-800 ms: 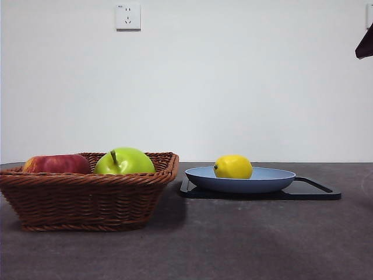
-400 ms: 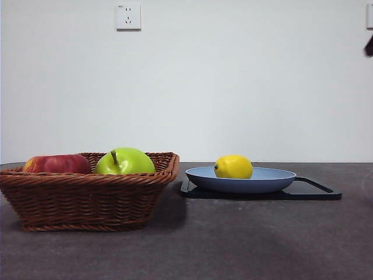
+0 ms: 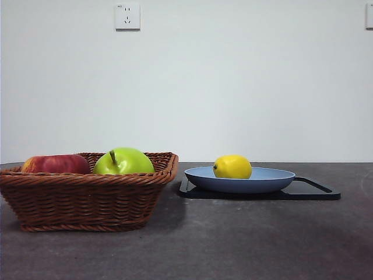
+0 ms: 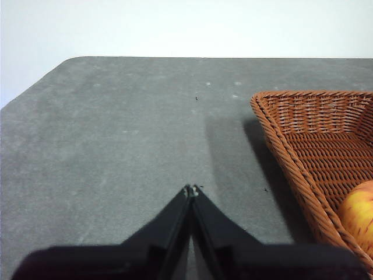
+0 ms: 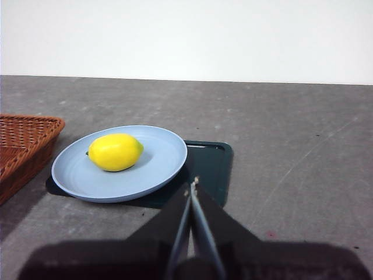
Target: Take the lemon from the basket,put the lemon in the plate,hand out the plate
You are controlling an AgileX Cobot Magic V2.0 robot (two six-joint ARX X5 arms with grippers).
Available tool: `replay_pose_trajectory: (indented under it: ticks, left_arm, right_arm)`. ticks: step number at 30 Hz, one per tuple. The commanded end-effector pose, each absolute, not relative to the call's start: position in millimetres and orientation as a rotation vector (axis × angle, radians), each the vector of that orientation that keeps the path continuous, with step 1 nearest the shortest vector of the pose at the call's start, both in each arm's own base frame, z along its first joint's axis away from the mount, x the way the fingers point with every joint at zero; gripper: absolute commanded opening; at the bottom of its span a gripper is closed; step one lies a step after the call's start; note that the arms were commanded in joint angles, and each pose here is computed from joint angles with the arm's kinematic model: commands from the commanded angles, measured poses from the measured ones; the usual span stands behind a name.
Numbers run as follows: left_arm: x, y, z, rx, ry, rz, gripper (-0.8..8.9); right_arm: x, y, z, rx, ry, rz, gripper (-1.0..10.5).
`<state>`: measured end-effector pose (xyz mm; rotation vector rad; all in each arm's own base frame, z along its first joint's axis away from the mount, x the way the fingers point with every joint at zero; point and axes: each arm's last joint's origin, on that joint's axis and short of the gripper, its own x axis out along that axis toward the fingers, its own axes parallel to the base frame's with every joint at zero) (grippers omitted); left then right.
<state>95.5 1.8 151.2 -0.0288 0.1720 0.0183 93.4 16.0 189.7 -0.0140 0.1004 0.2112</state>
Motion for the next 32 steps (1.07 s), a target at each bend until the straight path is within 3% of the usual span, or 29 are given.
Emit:
replay_pose_trajectory:
  ticks: [1, 18, 32]
  left_arm:
    - [96, 2, 148, -0.028, 0.174, 0.023, 0.08]
    - [96, 2, 148, -0.028, 0.174, 0.023, 0.08]
    - [96, 2, 148, -0.028, 0.173, 0.022, 0.08]
  right_arm:
    - [94, 13, 185, -0.016, 0.076, 0.216, 0.0]
    - [96, 6, 150, -0.021, 0.157, 0.138, 0.0]
    - [96, 6, 150, -0.003, 0.163, 0.132, 0.0]
